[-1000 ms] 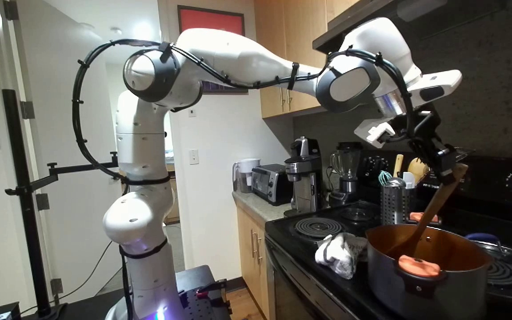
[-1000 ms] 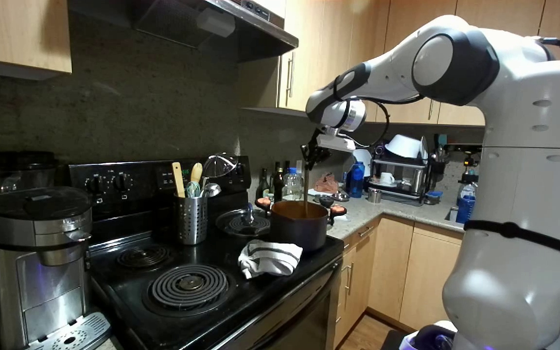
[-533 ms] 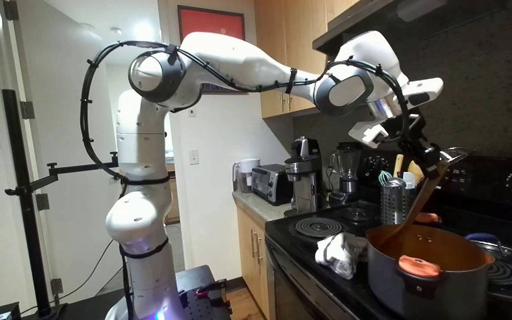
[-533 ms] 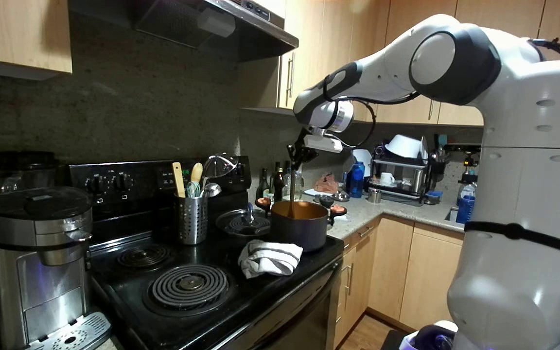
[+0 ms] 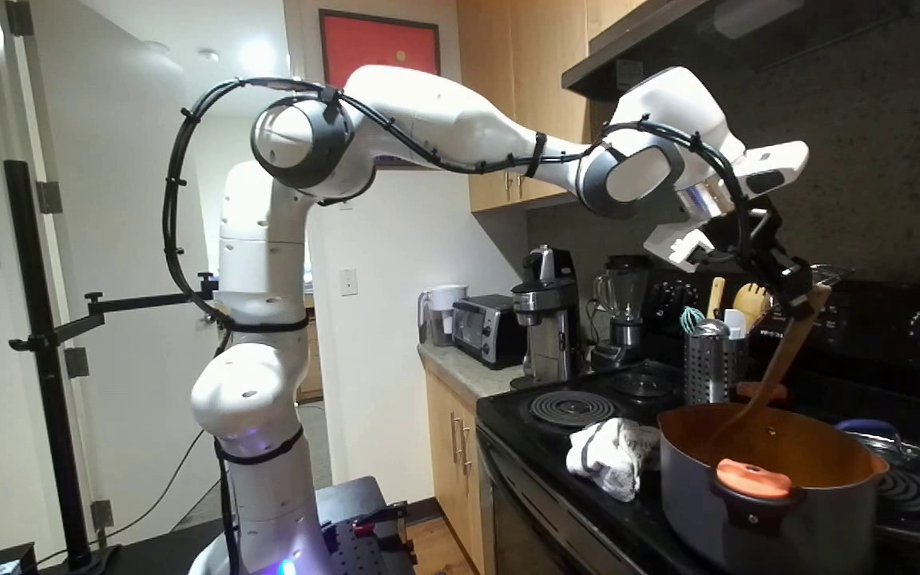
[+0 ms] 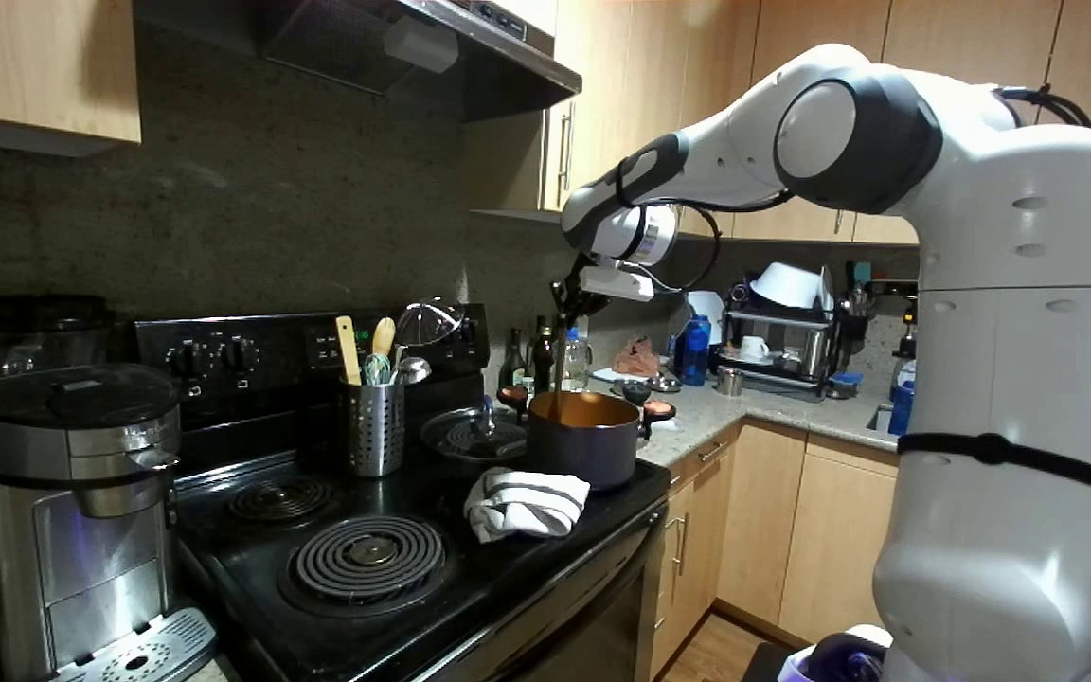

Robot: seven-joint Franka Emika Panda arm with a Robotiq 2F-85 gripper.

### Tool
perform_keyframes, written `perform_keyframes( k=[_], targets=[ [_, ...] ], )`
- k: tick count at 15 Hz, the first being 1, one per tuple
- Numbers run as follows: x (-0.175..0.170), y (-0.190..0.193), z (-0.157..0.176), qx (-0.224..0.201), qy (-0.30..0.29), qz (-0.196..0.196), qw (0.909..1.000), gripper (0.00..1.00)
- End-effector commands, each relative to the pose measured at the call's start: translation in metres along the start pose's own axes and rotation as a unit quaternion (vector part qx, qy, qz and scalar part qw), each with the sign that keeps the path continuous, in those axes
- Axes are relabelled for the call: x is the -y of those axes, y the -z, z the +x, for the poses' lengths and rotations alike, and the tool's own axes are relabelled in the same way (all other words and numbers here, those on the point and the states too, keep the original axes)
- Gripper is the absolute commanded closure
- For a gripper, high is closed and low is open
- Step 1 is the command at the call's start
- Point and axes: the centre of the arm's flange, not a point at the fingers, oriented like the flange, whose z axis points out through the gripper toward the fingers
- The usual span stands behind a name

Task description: Stir the contents in the grey pot on the stove

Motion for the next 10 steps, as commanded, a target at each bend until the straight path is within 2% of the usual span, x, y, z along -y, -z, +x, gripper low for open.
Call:
perform_keyframes(
  k=[1,10],
  targets=[
    [-0.005,-0.009,0.022,-0.016,-0.020,-0.013,0.9996,0.97],
    [-0.052,-0.006,0.050,-0.043,-0.059,-0.041,0.9965,0.97]
  ],
)
